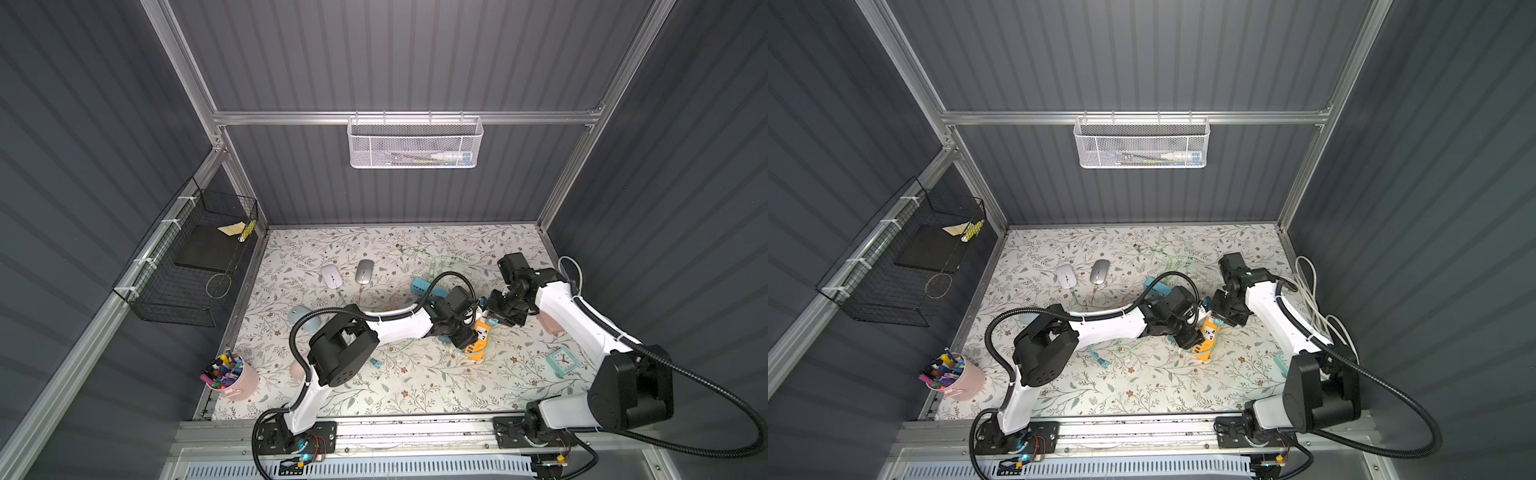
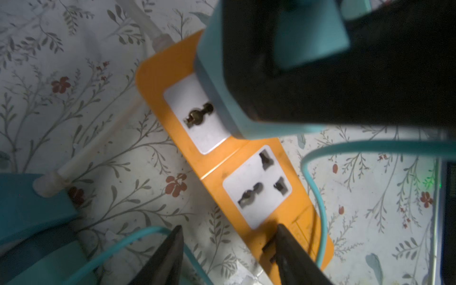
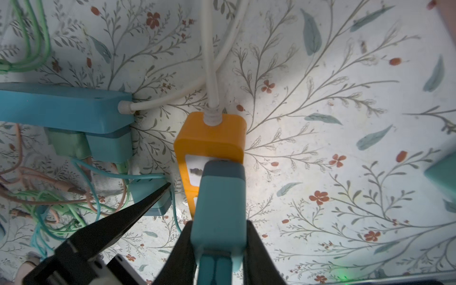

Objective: Unplug the wireless mouse
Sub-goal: Remove the plug from the socket, then remove the power cord from the plug, then place the plug at the center of the board, then place the power cord at the center of the board.

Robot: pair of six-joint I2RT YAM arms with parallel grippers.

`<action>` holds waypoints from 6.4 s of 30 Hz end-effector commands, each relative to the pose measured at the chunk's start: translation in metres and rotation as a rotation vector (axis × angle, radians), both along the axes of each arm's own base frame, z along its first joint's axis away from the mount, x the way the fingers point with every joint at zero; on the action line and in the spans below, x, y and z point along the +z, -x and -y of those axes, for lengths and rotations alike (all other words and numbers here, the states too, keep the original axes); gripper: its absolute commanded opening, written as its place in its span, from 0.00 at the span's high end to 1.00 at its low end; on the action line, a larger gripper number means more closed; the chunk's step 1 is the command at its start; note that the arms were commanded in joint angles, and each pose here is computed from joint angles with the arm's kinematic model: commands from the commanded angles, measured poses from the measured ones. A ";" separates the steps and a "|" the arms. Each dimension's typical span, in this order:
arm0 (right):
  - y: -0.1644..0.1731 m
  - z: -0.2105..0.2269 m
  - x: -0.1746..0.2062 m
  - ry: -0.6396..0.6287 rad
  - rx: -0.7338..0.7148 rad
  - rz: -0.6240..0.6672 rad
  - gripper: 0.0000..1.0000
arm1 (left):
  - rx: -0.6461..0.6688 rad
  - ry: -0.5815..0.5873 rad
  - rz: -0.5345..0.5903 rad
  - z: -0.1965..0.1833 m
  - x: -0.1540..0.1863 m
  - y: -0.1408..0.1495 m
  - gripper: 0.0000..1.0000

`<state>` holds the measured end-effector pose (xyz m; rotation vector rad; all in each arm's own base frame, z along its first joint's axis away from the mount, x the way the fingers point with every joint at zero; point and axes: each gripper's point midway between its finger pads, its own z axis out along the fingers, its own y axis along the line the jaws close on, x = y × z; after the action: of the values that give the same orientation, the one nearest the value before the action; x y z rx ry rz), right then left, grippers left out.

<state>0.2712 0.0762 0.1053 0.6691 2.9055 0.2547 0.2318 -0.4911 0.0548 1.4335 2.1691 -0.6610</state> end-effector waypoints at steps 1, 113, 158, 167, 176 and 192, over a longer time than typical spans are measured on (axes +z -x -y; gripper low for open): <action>0.012 -0.030 -0.013 -0.096 0.027 -0.043 0.94 | -0.019 -0.190 -0.068 -0.026 -0.063 0.016 0.40; 0.093 -0.144 0.160 -0.534 0.816 0.644 0.65 | -0.392 0.154 0.721 -0.118 0.187 0.046 1.00; 0.067 -0.065 0.173 -0.403 0.557 0.743 1.00 | -0.750 -0.088 0.211 -0.114 0.038 0.095 1.00; 0.068 -0.063 0.170 -0.387 0.564 0.747 1.00 | -0.780 -0.121 0.087 -0.107 0.006 0.101 1.00; 0.062 -0.059 0.160 -0.347 0.561 0.721 1.00 | -0.736 -0.066 0.181 -0.105 0.037 0.088 0.43; 0.034 -0.150 0.090 -0.432 0.739 0.445 1.00 | 0.130 0.329 0.804 -0.179 0.253 -0.056 0.23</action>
<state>0.2295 0.1947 0.1908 -0.3195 2.5631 0.9647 0.2579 -0.3235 0.2835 1.3653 1.3945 -0.3741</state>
